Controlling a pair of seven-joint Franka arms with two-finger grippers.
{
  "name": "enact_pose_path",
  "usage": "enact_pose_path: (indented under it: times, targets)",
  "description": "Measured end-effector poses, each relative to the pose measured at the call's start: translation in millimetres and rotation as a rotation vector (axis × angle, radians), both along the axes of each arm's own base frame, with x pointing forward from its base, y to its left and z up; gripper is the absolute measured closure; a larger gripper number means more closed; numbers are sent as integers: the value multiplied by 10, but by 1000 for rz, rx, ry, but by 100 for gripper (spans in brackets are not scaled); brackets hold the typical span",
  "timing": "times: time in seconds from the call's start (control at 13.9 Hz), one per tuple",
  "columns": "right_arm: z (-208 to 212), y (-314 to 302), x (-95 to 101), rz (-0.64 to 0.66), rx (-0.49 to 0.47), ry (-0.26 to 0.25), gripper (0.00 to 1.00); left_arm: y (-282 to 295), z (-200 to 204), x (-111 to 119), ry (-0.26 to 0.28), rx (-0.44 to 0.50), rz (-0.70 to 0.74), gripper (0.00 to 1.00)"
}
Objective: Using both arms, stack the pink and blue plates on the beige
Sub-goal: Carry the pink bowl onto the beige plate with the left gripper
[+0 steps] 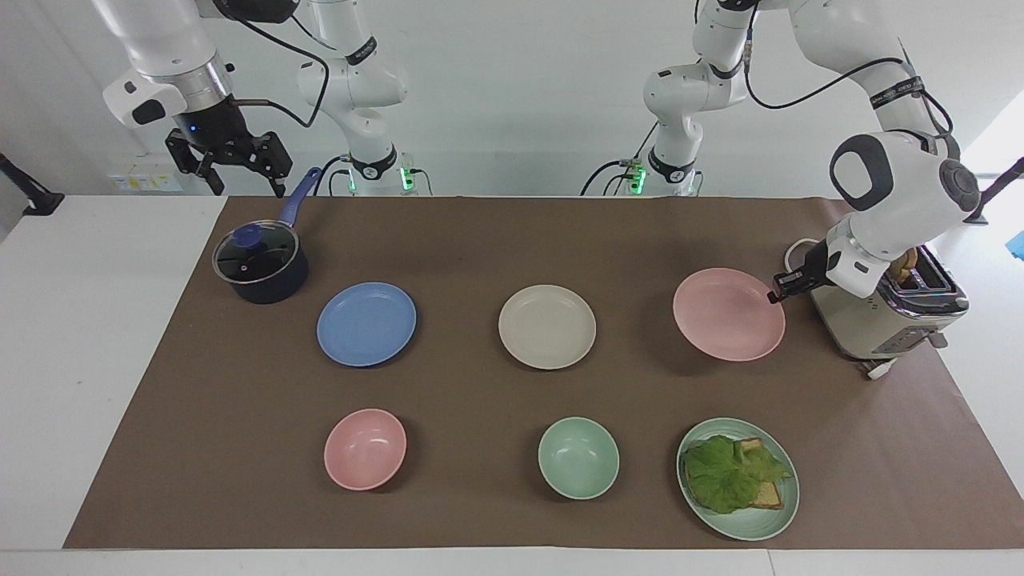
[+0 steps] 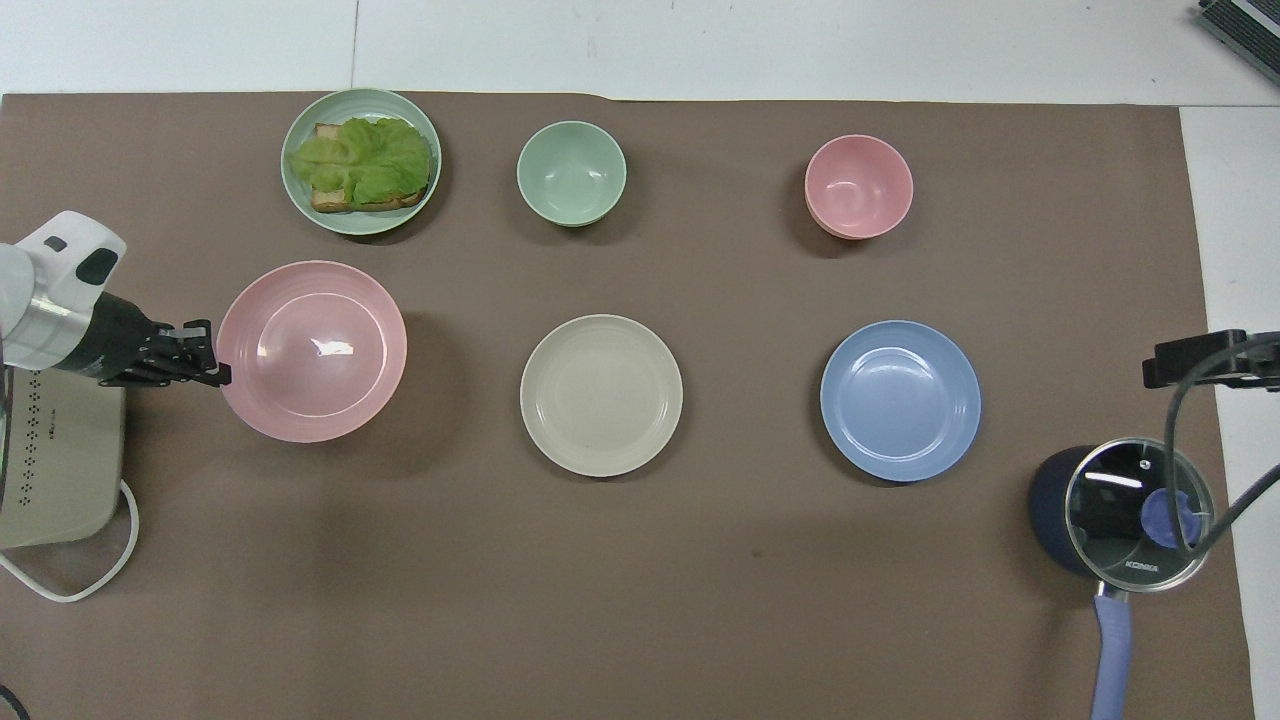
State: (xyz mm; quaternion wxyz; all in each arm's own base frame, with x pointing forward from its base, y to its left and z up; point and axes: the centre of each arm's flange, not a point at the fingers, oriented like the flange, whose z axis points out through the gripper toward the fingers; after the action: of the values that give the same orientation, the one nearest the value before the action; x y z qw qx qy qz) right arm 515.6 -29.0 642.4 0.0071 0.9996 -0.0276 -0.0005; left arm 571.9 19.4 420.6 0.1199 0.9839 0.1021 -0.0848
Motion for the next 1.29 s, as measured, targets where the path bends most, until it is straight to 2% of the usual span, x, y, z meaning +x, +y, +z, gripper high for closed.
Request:
enact_pose_path:
  times: [0.29,0.79,1.08,1.29]
  targets:
    - [0,-4,0,-1,0,0,0,-837,23,-7,19,-24,12,96]
    - [6,-4,7,-1,0,-7,0,-2228,27,-234,-21,-5,14,96]
    - [-30,-9,20,-1,0,-10,0,-2751,-288,-503,-43,7,23,96]
    - [-227,-10,65,0,-1,-11,0,-2881,-567,-668,-52,17,28,96]
